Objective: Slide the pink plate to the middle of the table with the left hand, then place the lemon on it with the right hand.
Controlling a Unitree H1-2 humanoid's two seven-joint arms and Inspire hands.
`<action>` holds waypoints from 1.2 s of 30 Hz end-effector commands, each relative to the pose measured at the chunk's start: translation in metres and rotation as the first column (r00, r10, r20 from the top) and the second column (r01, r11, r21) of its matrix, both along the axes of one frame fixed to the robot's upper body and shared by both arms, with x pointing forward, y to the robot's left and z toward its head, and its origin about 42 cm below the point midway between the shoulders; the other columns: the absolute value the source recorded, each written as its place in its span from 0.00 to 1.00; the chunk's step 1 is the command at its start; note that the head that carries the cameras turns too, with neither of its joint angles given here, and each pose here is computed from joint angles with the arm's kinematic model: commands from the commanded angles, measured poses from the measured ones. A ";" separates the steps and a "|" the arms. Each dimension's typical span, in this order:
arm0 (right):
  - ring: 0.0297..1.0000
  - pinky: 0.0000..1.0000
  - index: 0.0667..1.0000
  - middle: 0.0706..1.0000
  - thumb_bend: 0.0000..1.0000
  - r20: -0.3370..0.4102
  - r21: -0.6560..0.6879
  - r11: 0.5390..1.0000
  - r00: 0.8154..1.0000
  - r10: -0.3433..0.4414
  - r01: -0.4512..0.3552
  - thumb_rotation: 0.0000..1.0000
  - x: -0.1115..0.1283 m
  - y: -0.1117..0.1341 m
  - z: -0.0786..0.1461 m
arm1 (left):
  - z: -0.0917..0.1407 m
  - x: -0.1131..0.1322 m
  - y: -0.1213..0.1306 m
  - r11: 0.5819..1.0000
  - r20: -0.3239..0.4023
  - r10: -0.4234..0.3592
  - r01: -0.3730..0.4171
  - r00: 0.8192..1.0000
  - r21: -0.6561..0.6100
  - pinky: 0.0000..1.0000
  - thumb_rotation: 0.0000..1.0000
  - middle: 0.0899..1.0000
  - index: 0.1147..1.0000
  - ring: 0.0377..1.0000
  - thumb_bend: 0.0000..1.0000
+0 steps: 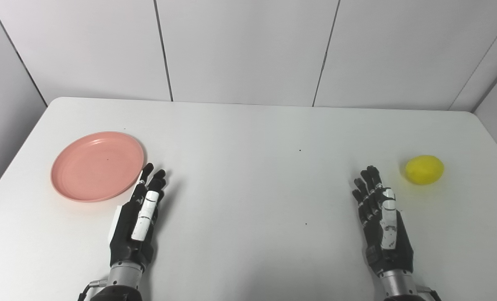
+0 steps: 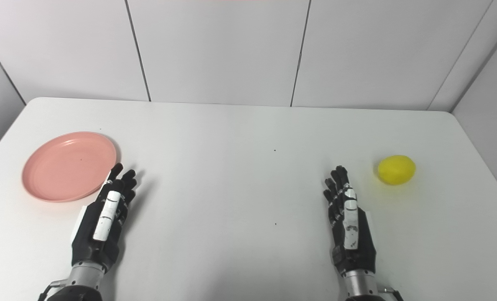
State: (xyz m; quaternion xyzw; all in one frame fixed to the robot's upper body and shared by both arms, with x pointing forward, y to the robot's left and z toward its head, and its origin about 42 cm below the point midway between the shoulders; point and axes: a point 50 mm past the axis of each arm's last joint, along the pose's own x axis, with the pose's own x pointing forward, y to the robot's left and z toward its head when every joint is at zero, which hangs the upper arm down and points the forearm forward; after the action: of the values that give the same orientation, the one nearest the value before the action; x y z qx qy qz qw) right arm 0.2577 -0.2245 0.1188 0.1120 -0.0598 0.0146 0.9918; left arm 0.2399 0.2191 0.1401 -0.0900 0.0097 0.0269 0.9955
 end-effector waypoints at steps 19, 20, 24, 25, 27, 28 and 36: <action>0.97 1.00 0.96 0.97 0.77 -0.025 0.003 1.000 1.000 0.011 -0.011 0.99 -0.002 0.002 -0.006 | -0.003 -0.013 0.005 1.000 0.020 0.023 -0.023 1.000 -0.007 1.00 0.72 0.92 0.96 0.96 0.73; 0.97 1.00 0.96 0.97 0.77 -0.023 0.002 1.000 1.000 0.010 -0.010 0.99 -0.002 0.003 -0.006 | -0.003 -0.013 0.005 1.000 0.019 0.023 -0.022 1.000 -0.006 1.00 0.72 0.92 0.95 0.96 0.73; 0.97 1.00 0.96 0.97 0.77 -0.021 0.000 1.000 1.000 0.008 -0.008 0.99 -0.001 0.004 -0.006 | -0.003 -0.013 0.006 1.000 0.019 0.020 -0.020 1.000 -0.005 1.00 0.72 0.93 0.96 0.96 0.73; 0.97 1.00 0.96 0.97 0.77 -0.021 0.001 1.000 1.000 0.008 -0.008 0.99 -0.002 0.004 -0.006 | -0.003 -0.013 0.006 1.000 0.018 0.019 -0.019 1.000 -0.005 1.00 0.72 0.93 0.96 0.96 0.73; 0.97 1.00 0.96 0.97 0.77 -0.021 0.003 1.000 1.000 0.007 -0.007 0.99 -0.002 0.004 -0.006 | -0.003 -0.013 0.006 1.000 0.018 0.021 -0.021 1.000 -0.006 1.00 0.71 0.93 0.96 0.96 0.73; 0.97 1.00 0.96 0.97 0.77 -0.021 0.003 1.000 1.000 0.007 -0.007 0.99 -0.002 0.004 -0.006 | -0.004 -0.013 0.006 1.000 0.017 0.023 -0.023 1.000 -0.009 1.00 0.71 0.93 0.96 0.96 0.74; 0.97 1.00 0.96 0.97 0.78 -0.031 -0.002 1.000 1.000 0.004 -0.005 0.99 -0.003 -0.004 -0.013 | -0.010 -0.014 -0.003 1.000 0.014 0.017 -0.017 1.000 0.009 1.00 0.72 0.93 0.95 0.95 0.74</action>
State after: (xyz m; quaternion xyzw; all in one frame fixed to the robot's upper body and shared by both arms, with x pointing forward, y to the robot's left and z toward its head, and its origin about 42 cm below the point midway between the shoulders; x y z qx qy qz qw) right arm 0.2579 -0.2250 0.1173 0.1105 -0.0574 0.0147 0.9921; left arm 0.2407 0.2173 0.1382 -0.0885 0.0027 0.0261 0.9957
